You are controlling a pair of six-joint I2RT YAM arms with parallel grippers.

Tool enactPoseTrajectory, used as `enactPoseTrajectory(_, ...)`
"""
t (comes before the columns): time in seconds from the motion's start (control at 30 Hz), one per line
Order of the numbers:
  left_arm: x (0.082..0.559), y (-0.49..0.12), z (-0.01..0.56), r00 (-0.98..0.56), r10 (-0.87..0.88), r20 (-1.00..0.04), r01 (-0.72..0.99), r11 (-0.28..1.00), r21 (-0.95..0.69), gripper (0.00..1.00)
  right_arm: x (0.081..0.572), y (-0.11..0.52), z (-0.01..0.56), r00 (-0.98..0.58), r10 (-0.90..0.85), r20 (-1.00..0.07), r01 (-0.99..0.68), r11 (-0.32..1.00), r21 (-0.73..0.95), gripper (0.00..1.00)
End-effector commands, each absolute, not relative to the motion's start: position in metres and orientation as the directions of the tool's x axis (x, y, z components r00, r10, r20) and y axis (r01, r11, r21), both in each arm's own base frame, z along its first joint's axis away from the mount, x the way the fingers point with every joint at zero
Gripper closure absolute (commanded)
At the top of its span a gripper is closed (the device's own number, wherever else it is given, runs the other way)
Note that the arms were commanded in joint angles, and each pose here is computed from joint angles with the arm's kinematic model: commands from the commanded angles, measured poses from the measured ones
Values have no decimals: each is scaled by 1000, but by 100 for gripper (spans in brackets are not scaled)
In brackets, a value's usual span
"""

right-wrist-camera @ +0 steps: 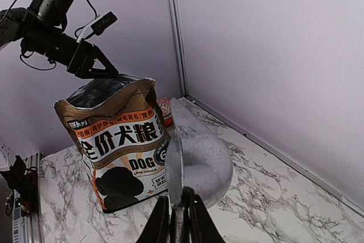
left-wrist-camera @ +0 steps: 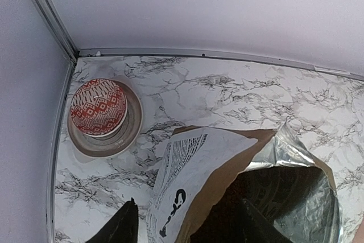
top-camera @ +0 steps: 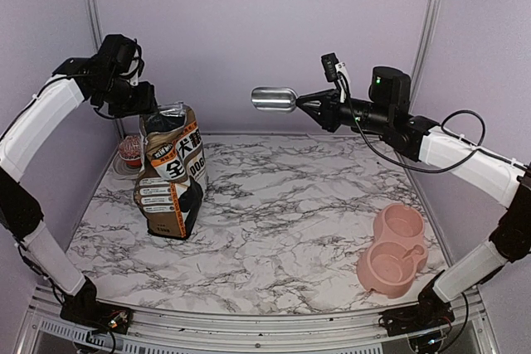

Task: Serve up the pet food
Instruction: Adjust the pet food bag at the center of the board.

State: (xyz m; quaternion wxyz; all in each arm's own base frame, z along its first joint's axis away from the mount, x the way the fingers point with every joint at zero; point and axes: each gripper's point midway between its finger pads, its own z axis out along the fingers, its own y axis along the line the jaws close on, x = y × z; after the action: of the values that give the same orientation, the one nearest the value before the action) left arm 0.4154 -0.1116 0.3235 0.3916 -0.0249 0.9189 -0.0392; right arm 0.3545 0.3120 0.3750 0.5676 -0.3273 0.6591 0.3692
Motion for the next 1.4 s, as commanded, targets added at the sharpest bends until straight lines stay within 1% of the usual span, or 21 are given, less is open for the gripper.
enactPoseTrajectory(0.0,398,-103,319,-709,-84,-700,-28,995,-91,40,357,304,404,-73,14,-997,-837,544,69,100)
enactPoseTrajectory(0.07,394,-102,313,-719,-86,-690,-32,995,-90,41,362,297,402,-86,7,-996,-805,588,74,100)
enactPoseTrajectory(0.17,392,-103,300,-740,-85,-667,-32,995,-92,45,368,279,389,-150,-18,-989,-728,679,98,100)
enactPoseTrajectory(0.27,394,-110,291,-751,-89,-654,-19,993,-113,51,368,255,371,-243,-31,-970,-624,770,132,100)
enactPoseTrajectory(0.37,395,-116,290,-743,-92,-663,-6,991,-131,58,363,225,342,-368,-43,-929,-489,859,154,100)
enactPoseTrajectory(0.43,396,-119,290,-736,-95,-671,2,990,-143,64,356,202,322,-452,-44,-891,-386,910,150,100)
enactPoseTrajectory(0.53,396,-123,291,-727,-102,-679,15,986,-165,75,339,174,301,-554,-37,-832,-270,953,137,100)
enactPoseTrajectory(0.7,396,-125,292,-710,-108,-696,27,983,-180,97,308,138,286,-654,2,-757,-130,985,115,100)
enactPoseTrajectory(0.73,395,-125,294,-706,-110,-700,28,983,-183,99,303,132,283,-673,10,-739,-99,990,104,100)
enactPoseTrajectory(0.87,394,-127,302,-682,-123,-721,39,978,-204,100,281,95,260,-758,53,-650,67,998,3,100)
enactPoseTrajectory(0.97,393,-129,304,-676,-126,-726,47,976,-213,100,269,76,244,-784,91,-614,161,985,-60,100)
enactPoseTrajectory(1.17,387,-129,303,-674,-120,-729,61,974,-217,100,258,58,216,-798,147,-584,258,960,-112,100)
enactPoseTrajectory(1.37,381,-126,305,-666,-120,-737,63,975,-215,100,250,40,192,-818,168,-550,335,917,-218,100)
